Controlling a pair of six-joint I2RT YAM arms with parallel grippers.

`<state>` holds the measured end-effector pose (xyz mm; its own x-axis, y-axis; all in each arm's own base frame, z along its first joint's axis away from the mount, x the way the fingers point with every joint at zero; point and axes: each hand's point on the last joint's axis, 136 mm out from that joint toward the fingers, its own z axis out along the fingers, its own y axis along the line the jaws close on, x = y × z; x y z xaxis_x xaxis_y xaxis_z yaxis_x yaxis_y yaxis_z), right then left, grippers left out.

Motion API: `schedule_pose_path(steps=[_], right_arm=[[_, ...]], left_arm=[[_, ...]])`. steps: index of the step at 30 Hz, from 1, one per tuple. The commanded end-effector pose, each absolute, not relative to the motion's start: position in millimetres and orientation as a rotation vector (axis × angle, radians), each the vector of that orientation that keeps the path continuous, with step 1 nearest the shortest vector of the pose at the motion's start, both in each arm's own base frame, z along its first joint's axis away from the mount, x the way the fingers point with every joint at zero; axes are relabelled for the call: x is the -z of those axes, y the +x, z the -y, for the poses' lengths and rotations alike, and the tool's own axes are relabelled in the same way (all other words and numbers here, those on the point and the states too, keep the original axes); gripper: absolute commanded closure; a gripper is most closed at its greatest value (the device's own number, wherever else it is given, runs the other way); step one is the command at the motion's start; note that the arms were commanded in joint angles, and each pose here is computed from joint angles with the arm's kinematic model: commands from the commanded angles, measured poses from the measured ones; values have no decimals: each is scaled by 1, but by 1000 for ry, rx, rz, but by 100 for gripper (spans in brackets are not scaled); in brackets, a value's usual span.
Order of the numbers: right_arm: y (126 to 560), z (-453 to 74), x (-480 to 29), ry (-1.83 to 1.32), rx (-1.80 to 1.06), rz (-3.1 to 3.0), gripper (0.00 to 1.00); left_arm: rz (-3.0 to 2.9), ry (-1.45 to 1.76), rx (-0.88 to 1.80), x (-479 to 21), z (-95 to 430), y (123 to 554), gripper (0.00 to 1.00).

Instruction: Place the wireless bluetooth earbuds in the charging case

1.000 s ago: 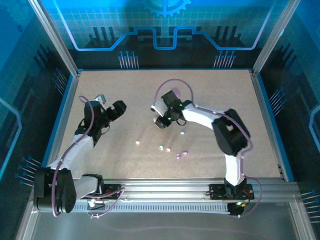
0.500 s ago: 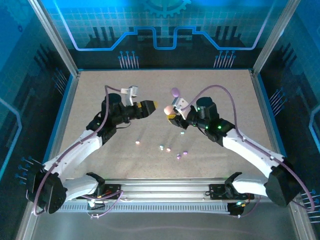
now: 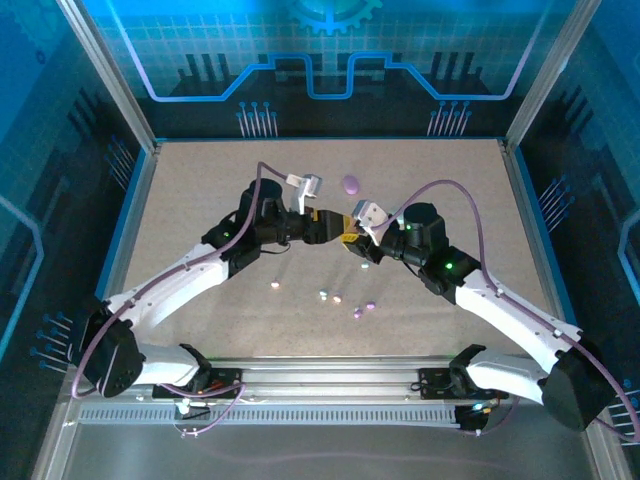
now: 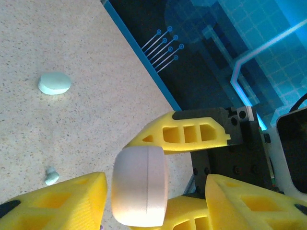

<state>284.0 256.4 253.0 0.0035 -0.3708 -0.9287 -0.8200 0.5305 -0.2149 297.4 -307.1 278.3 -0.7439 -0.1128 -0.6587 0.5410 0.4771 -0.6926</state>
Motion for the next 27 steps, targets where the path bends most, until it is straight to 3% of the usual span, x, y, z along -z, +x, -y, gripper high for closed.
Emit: schedule_pose_path(steps=[1,13,16,20,27], right_arm=[[287,-254,-267,-999,-467,-1554,68],[281,-254,-279,-995,-427,-1478,64],[284,-243,-286,-927,-382,-1450,53],[290,-225,-290,-831,-361,-1401,38],[284,-220,-303,-816,-463,-1322,40]], left_arm=[[-2081,413,1288,-281,314,294,50],[-2122,281,1317,-282,314,303,87],[-2086,210,1374,-293,311,302,95],[-2011,124,1475,-309,308,298,96],[-1971,53,1582,-321,307,292,98]])
